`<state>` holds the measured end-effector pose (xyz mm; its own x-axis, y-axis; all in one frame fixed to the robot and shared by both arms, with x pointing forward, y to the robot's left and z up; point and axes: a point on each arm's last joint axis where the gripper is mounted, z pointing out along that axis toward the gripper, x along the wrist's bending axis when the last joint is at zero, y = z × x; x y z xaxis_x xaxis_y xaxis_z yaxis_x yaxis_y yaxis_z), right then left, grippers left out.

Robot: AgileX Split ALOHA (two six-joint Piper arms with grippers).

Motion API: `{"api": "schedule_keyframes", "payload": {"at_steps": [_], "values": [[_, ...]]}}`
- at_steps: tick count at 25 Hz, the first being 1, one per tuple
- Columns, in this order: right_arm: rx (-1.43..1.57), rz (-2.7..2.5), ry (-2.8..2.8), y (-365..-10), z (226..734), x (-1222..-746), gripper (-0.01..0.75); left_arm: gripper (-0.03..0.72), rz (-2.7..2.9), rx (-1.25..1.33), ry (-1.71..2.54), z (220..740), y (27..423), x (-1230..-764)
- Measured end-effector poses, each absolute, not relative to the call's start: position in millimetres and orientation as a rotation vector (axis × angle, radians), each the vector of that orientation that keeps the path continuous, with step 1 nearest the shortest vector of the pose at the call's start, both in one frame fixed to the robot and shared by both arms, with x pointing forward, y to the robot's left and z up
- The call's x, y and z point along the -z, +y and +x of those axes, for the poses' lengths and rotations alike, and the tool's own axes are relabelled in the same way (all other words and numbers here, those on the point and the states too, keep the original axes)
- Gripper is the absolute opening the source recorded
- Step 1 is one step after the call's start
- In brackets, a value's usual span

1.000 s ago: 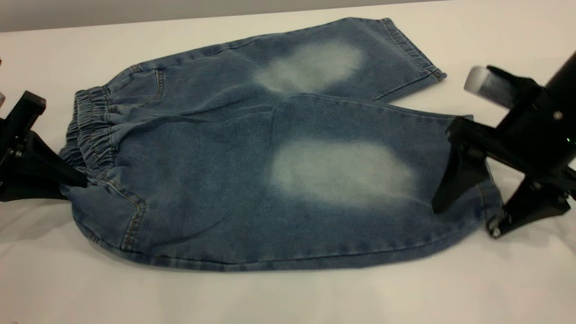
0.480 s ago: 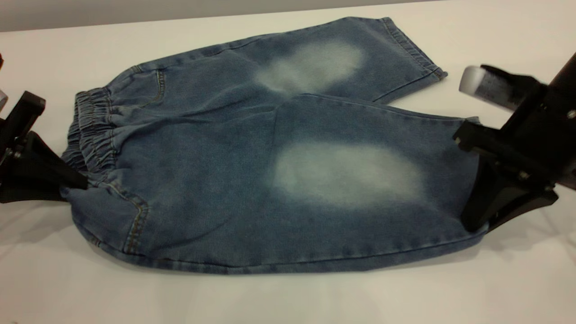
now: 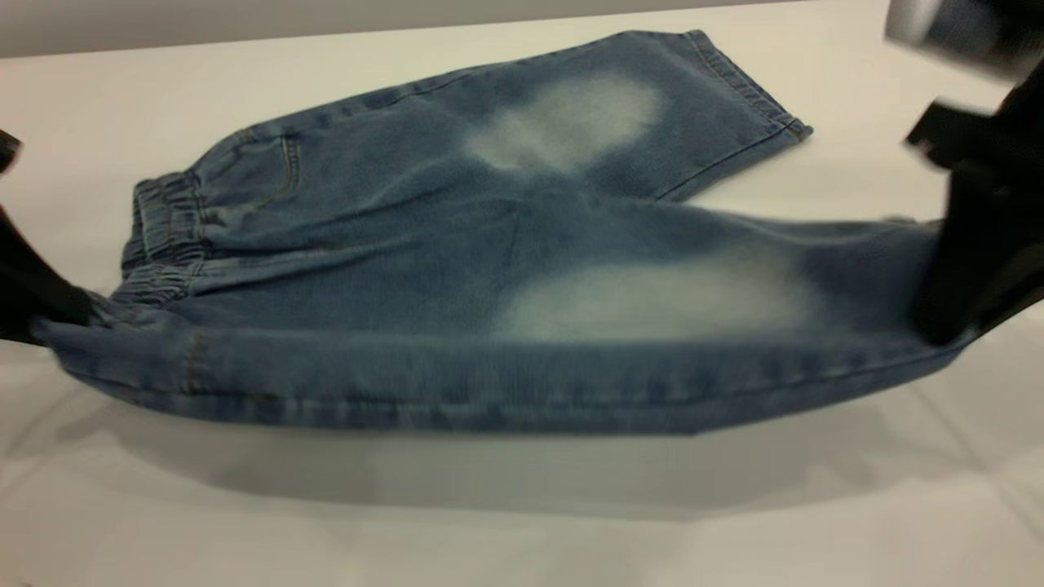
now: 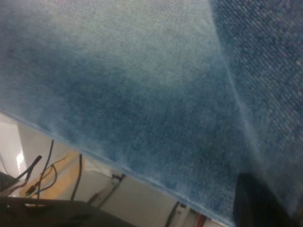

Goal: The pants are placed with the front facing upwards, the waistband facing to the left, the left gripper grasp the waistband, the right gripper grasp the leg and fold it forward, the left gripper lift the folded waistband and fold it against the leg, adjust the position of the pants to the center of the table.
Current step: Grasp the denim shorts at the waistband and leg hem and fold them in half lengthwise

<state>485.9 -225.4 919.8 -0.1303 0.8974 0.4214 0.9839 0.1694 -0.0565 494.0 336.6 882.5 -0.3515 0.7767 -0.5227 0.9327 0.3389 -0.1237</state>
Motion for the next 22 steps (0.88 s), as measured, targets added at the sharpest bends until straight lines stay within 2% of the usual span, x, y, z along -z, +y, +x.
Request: {"api": "schedule_keyframes", "payload": {"at_steps": [8, 13, 18, 22], "values": [[0.293, -1.736, -2.209, -233.4, 466.0, -958.3, 0.014, 0.123, 1.568, 0.541, 2.239, 450.6, 325.2, -911.9], [0.391, -1.760, -2.250, -233.9, 460.6, -981.3, 0.014, 0.123, 1.527, 0.444, 2.193, 435.5, 317.9, -940.9], [0.528, -1.832, -2.233, -230.6, 472.1, -982.1, 0.014, 0.123, 1.399, 0.265, 2.122, 434.6, 314.2, -971.2], [0.614, -1.887, -2.212, -228.5, 483.5, -982.2, 0.014, 0.123, 1.378, 0.215, 2.100, 432.9, 313.6, -979.5]]}}
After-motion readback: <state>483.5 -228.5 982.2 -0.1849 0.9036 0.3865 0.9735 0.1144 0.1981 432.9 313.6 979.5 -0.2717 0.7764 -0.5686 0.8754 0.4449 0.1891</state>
